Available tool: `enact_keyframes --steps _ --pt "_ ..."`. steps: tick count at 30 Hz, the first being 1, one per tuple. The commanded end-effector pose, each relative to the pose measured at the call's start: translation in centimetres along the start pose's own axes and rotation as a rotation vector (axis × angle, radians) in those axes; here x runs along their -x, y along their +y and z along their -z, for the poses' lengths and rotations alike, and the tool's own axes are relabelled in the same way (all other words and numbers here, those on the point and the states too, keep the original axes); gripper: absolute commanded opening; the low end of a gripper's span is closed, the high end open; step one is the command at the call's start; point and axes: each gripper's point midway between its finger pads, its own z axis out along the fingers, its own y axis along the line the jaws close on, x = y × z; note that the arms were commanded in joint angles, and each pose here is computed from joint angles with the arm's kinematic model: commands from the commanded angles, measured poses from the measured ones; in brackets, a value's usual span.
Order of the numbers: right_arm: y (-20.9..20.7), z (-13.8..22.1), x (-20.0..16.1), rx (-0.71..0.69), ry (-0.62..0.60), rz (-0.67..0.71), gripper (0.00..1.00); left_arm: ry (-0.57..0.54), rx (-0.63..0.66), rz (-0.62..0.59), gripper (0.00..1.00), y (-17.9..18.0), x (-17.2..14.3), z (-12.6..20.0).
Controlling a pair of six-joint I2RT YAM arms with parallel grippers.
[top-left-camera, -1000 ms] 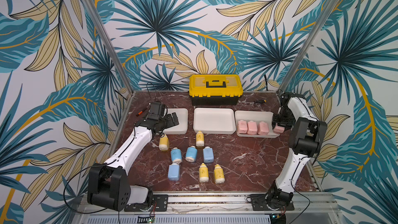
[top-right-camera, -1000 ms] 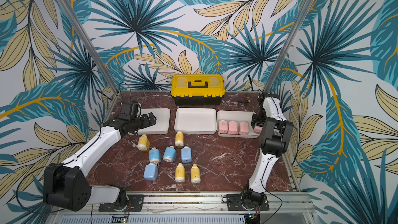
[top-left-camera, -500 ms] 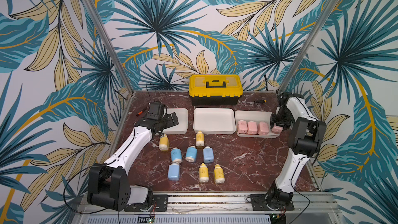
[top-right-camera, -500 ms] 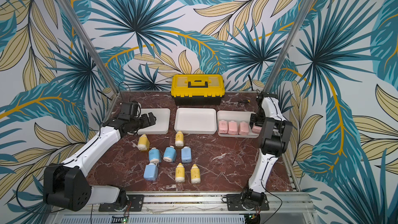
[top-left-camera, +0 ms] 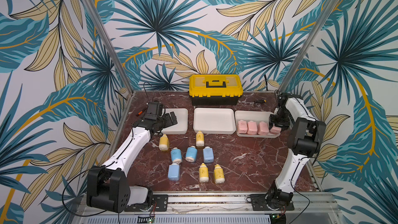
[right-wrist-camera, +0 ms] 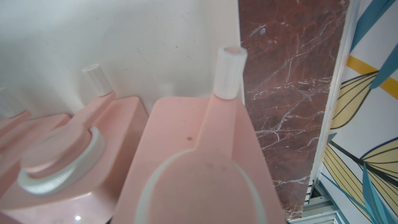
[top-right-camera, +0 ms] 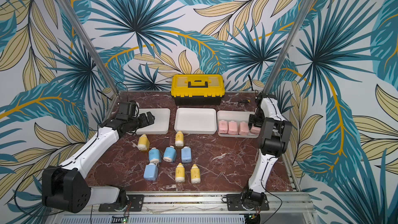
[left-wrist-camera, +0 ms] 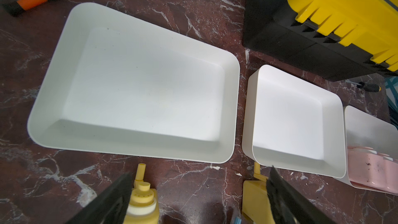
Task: Place the pencil sharpeners by color into the storage box
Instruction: Place the pencil sharpener in the storage box.
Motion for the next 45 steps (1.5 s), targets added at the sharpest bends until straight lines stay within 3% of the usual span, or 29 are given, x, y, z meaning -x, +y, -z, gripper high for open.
enact_keyframes --steps 1,10,20,28,45 --pt "0.6 -1.4 -0.5 0.013 0.049 0.022 0.43 -0.018 -0.007 -0.011 0.99 0.2 0.2 0.6" --pt "0.7 -2.8 -0.5 0.014 0.084 0.023 0.44 -0.019 -0.008 -0.01 0.99 0.2 0.4 0.5" --pt "0.7 -3.7 -0.8 0.009 0.118 0.017 0.57 -0.022 -0.009 -0.006 0.99 0.2 0.5 0.6" --pt "0.2 -2.5 -0.6 -0.01 0.09 0.007 0.71 -0.025 -0.011 -0.004 0.99 0.1 0.5 0.8" --pt "-1.2 3.2 -1.4 -0.055 -0.02 -0.024 0.73 -0.036 -0.029 0.004 0.99 -0.2 0.8 1.3"
